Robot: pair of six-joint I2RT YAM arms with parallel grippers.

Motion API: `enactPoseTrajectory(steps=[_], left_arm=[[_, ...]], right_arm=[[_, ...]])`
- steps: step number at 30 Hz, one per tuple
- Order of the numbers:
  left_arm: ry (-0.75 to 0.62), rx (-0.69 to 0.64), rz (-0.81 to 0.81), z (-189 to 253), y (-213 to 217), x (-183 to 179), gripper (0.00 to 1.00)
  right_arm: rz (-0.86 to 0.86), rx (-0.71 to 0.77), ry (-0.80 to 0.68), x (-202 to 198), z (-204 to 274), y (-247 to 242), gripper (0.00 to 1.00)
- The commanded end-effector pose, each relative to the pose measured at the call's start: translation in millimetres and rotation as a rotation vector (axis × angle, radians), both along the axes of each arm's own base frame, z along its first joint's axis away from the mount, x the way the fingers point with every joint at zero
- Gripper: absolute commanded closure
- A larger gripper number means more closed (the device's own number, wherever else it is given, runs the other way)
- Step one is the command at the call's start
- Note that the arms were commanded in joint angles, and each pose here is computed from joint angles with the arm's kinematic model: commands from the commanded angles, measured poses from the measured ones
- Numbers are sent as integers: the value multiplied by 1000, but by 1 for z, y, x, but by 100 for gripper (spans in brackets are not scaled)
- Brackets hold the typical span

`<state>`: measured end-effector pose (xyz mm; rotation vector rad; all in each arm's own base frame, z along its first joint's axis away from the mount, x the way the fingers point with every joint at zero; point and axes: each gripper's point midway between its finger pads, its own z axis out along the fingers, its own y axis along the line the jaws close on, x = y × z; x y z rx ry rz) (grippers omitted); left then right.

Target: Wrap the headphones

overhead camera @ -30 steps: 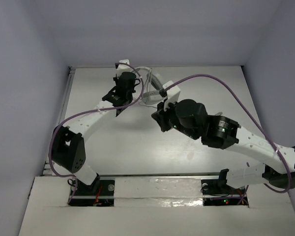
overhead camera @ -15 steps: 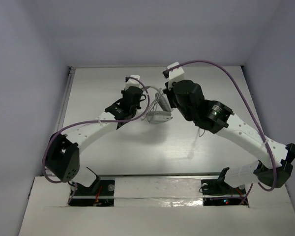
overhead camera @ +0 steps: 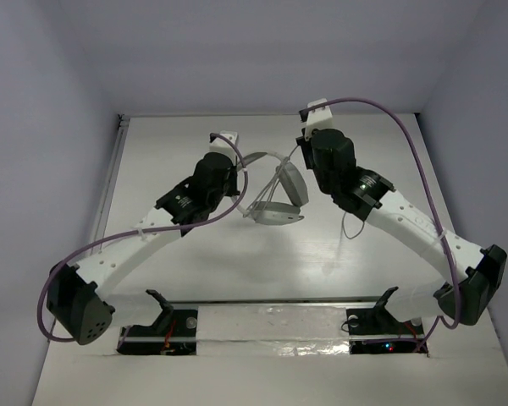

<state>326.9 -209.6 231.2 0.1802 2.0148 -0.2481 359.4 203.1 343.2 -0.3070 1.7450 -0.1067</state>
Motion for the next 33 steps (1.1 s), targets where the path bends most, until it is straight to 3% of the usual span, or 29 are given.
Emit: enactPoseTrajectory(steps=[1, 10, 20, 24, 28, 33], left_arm=[[-123, -142, -32, 68, -3, -7, 100], [-167, -247, -155, 111, -13, -31, 100], [-186, -416, -335, 173, -25, -40, 100], [-230, -398, -247, 189, -5, -28, 100], [-261, -422, -248, 206, 0, -26, 100], [-289, -497, -297, 235, -3, -27, 100]], right_arm=[[-18, 127, -85, 13, 25, 0, 98], [40, 275, -28, 34, -4, 0, 79], [287, 542, 43, 23, -64, 48, 79], [327, 639, 15, 11, -60, 50, 87], [403, 675, 46, -6, -76, 58, 96], [524, 690, 120, -19, -104, 79, 91]])
